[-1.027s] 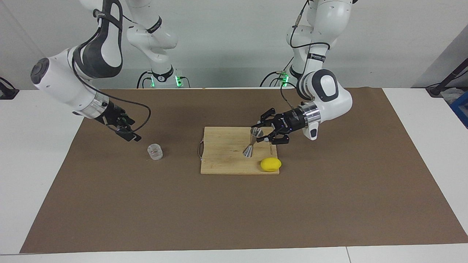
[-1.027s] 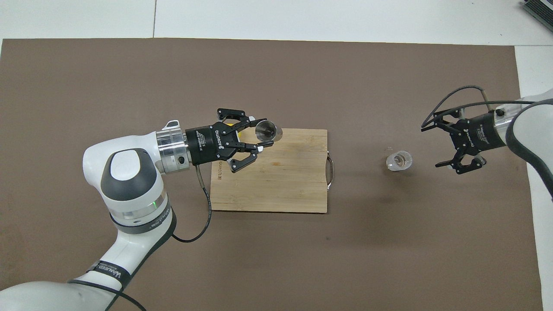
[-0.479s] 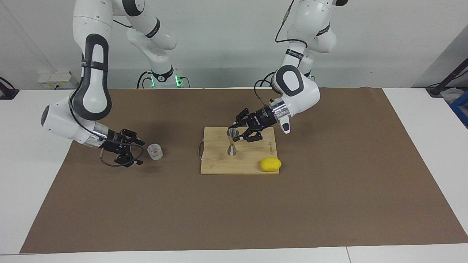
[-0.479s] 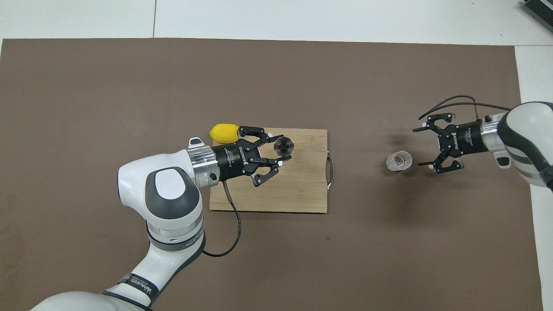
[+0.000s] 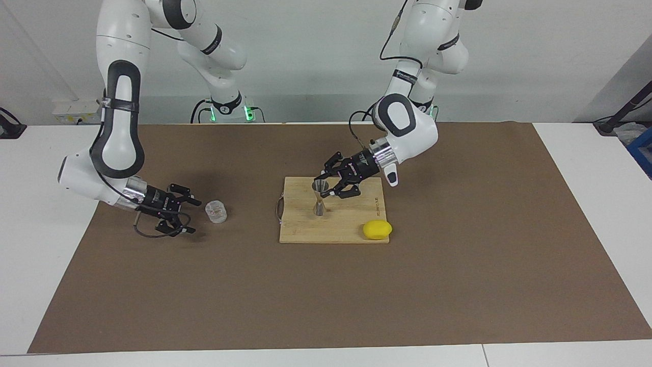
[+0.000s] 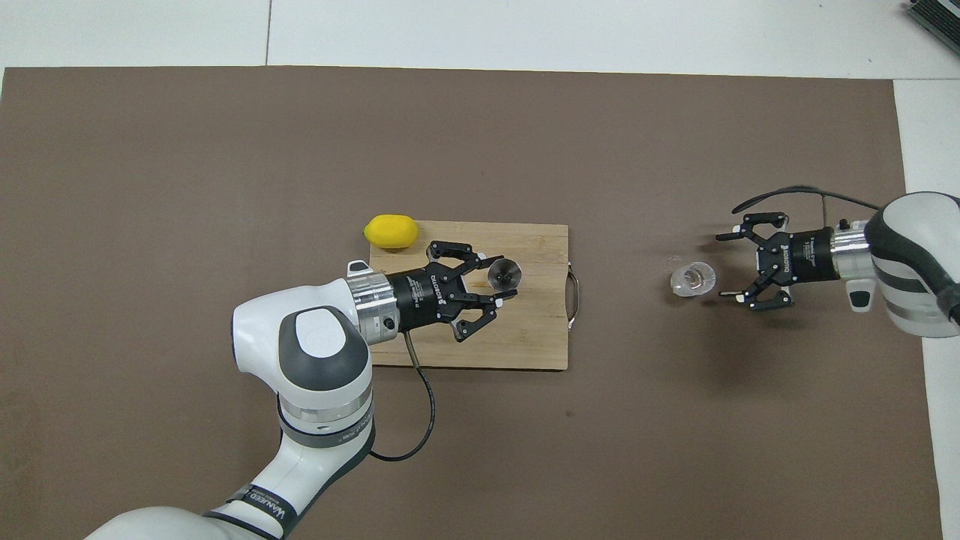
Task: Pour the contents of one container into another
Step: 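Lower the cup with the left gripper while the right gripper grasps the glass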
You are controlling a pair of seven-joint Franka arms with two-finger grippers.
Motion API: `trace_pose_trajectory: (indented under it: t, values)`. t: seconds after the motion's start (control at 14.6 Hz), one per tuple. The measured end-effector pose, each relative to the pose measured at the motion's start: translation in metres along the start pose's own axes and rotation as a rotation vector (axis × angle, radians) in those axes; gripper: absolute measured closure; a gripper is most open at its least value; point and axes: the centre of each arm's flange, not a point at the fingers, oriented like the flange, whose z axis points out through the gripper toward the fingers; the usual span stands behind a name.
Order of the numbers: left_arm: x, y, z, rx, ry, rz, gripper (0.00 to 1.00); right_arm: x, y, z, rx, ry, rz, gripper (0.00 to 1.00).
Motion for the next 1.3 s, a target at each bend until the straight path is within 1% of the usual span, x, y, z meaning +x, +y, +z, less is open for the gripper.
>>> trace_pose_trajectory:
  t: [0.21, 0.34, 0.48, 0.62, 0.68, 0.75, 0.82, 0.89, 0.96, 1.03, 1.1, 1.16, 1.23, 1.3]
  values:
    - [0.008, -0.002, 0.002, 0.000, 0.007, -0.017, 0.50, -0.005, 0.007, 0.022, 0.003, -0.032, -0.005, 0.00]
    - [0.013, -0.001, 0.004, -0.001, 0.010, -0.027, 0.50, -0.011, 0.009, 0.033, -0.003, -0.035, -0.024, 0.00]
    - [0.018, -0.001, 0.004, -0.002, 0.015, -0.038, 0.50, -0.013, 0.010, 0.034, -0.006, -0.035, -0.035, 0.00]
    - [0.020, -0.001, 0.004, -0.005, 0.011, -0.048, 0.50, -0.015, 0.011, 0.032, -0.003, -0.034, -0.038, 0.05]
    - [0.020, -0.001, 0.004, -0.006, 0.010, -0.050, 0.50, -0.016, 0.011, 0.031, -0.002, -0.033, -0.039, 0.10]
    - [0.020, -0.001, 0.004, -0.007, 0.009, -0.051, 0.50, -0.015, 0.011, 0.032, -0.002, -0.033, -0.038, 0.11]
    - [0.020, -0.001, 0.005, -0.008, 0.008, -0.055, 0.48, -0.014, 0.012, 0.032, -0.001, -0.031, -0.036, 0.12]
    - [0.021, -0.001, 0.005, -0.010, 0.006, -0.059, 0.47, -0.013, 0.013, 0.033, 0.000, -0.029, -0.034, 0.12]
    - [0.022, -0.002, 0.005, -0.010, 0.007, -0.063, 0.40, -0.012, 0.014, 0.034, 0.000, -0.026, -0.032, 0.12]
    - [0.023, -0.003, 0.006, -0.008, 0.008, -0.064, 0.30, -0.011, 0.014, 0.034, 0.002, -0.023, -0.030, 0.12]
    - [0.023, -0.004, 0.008, -0.005, 0.009, -0.063, 0.17, -0.011, 0.015, 0.035, 0.001, -0.022, -0.029, 0.15]
    - [0.023, -0.006, 0.009, -0.001, 0.009, -0.062, 0.07, -0.010, 0.016, 0.036, 0.000, -0.022, -0.028, 0.15]
    - [0.022, -0.009, 0.011, 0.003, 0.009, -0.061, 0.00, -0.010, 0.016, 0.037, -0.002, -0.022, -0.027, 0.19]
    - [0.021, -0.011, 0.013, 0.009, 0.008, -0.058, 0.00, -0.010, 0.016, 0.037, -0.003, -0.022, -0.027, 0.19]
